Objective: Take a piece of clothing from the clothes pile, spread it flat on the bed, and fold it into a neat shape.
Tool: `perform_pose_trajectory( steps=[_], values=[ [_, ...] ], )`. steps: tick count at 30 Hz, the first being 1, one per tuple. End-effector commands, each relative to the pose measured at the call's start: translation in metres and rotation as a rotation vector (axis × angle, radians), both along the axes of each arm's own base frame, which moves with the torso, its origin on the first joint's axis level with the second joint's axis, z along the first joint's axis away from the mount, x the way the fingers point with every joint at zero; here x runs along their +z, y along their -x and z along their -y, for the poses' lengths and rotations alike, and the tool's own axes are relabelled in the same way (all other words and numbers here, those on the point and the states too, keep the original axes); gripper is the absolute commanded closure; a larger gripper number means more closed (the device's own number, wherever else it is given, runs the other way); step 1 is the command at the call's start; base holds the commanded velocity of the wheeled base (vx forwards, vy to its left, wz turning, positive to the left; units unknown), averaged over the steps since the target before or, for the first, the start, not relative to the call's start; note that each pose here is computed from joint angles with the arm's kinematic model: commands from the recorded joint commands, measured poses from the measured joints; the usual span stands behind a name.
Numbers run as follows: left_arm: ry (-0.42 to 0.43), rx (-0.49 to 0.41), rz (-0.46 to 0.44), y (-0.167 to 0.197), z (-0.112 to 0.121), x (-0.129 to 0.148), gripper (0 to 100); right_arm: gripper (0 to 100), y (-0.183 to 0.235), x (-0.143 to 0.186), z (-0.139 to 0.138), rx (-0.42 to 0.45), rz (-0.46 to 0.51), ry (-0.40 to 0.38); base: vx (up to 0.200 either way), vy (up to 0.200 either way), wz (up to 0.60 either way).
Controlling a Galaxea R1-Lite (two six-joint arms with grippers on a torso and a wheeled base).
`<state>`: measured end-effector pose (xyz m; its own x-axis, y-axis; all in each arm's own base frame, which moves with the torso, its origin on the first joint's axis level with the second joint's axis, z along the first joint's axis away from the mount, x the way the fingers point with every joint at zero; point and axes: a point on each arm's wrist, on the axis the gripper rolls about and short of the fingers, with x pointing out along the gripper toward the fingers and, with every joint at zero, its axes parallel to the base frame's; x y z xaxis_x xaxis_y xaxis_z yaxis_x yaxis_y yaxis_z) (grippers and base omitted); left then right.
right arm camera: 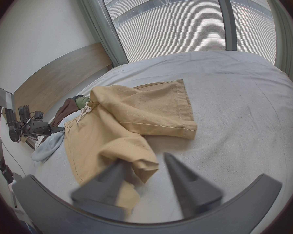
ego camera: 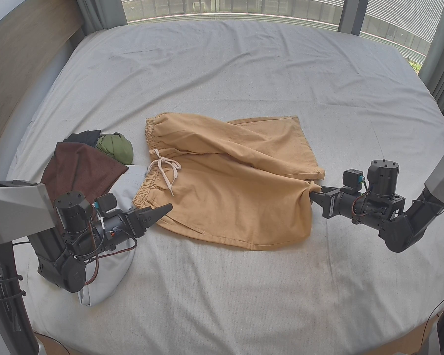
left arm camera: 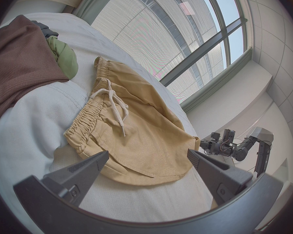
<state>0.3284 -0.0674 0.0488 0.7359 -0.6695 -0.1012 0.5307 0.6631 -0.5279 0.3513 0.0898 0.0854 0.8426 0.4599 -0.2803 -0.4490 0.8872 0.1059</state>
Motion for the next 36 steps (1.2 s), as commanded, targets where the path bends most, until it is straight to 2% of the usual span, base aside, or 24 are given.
perform_pose_trajectory(
  steps=[1, 11, 25, 32, 36],
  values=[
    [0.000, 0.000, 0.001, 0.000, 0.000, 0.000, 0, 0, -0.001, 0.001, 0.003, -0.009, 0.005, -0.001, 0.000, 0.000, 0.00],
    [0.000, 0.000, 0.002, 0.000, 0.000, 0.001, 0, 0, -0.003, 0.003, 0.011, -0.045, 0.022, -0.001, 0.000, 0.000, 0.00],
    [0.001, -0.001, -0.003, 0.001, 0.000, -0.001, 0, 0, -0.011, 0.023, 0.032, -0.184, 0.094, 0.006, 0.000, 0.000, 0.00],
    [0.001, -0.003, -0.003, 0.001, 0.001, -0.001, 0, 0, 0.003, 0.030, 0.030, -0.172, 0.096, 0.002, 0.000, 0.000, 0.00],
    [0.000, -0.003, -0.005, 0.001, 0.001, -0.001, 0, 0, 0.032, 0.025, 0.030, -0.159, 0.055, 0.002, 0.000, 0.000, 0.00]
  ],
)
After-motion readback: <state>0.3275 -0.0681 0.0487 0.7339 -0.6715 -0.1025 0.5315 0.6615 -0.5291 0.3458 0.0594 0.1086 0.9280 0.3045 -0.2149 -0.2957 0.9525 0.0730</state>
